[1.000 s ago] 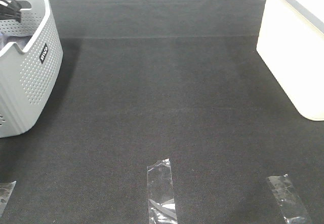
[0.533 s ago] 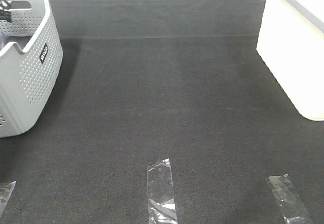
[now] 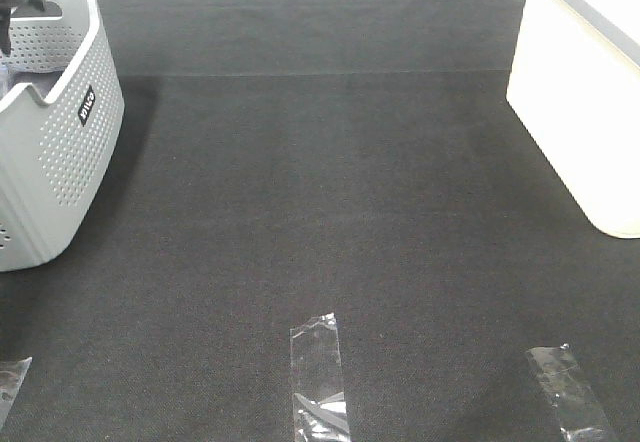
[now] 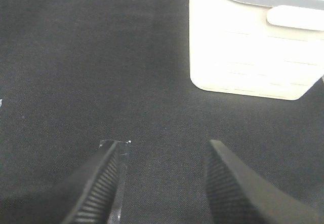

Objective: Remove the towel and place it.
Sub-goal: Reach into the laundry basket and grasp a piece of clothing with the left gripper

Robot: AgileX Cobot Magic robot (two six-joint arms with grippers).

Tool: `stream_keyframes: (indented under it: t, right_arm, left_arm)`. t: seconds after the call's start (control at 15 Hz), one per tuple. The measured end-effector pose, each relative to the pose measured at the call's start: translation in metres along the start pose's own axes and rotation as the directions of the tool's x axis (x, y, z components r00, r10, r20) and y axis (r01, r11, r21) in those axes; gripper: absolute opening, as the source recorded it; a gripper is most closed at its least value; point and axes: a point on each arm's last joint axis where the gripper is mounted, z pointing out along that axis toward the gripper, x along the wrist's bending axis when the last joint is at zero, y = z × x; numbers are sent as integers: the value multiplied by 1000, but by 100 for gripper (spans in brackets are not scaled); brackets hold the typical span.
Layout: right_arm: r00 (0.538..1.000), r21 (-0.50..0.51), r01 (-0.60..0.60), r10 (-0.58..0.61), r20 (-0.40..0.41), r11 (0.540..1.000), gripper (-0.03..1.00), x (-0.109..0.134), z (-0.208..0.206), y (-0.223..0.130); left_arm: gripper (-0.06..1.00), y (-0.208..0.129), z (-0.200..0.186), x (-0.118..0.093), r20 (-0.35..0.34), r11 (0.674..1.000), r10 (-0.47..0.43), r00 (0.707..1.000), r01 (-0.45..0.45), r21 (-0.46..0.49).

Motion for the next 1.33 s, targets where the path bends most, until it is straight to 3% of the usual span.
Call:
stream_keyframes:
  t: [0.13,0.2,0.27,0.4,0.53,0.8,1.13,1.33]
  right_arm:
    - [1000,0,0,0,0,1000,50,0,0,0]
    - [1000,0,0,0,1,1000,50,0,0,0]
    - [1000,0,0,0,1,1000,50,0,0,0]
    - [1000,0,0,0,1,1000,50,0,0,0]
    - [1000,1,2,-2,4,1000,50,0,0,0]
    - [1000,4,6,-6,14,1000,50,-1,0,0]
    - [999,12,21,-21,48,1000,50,-4,0,-1]
    - [999,13,21,-22,50,1000,50,-5,0,-1]
  left_arm:
    - [46,0,-6,-7,93,996,86,992,-87,1]
    - [46,-1,-6,-12,148,988,155,977,-156,-4]
    - [46,-3,-8,-20,215,965,259,942,-259,-26]
    - [46,-4,-9,-26,225,932,361,905,-359,-52]
    - [46,-4,-9,-25,163,908,418,894,-415,-49]
    - [53,-2,-8,-16,71,951,310,948,-309,-20]
    - [55,-1,-7,-13,37,982,190,981,-189,-12]
    - [55,-1,-7,-13,40,986,166,985,-166,-11]
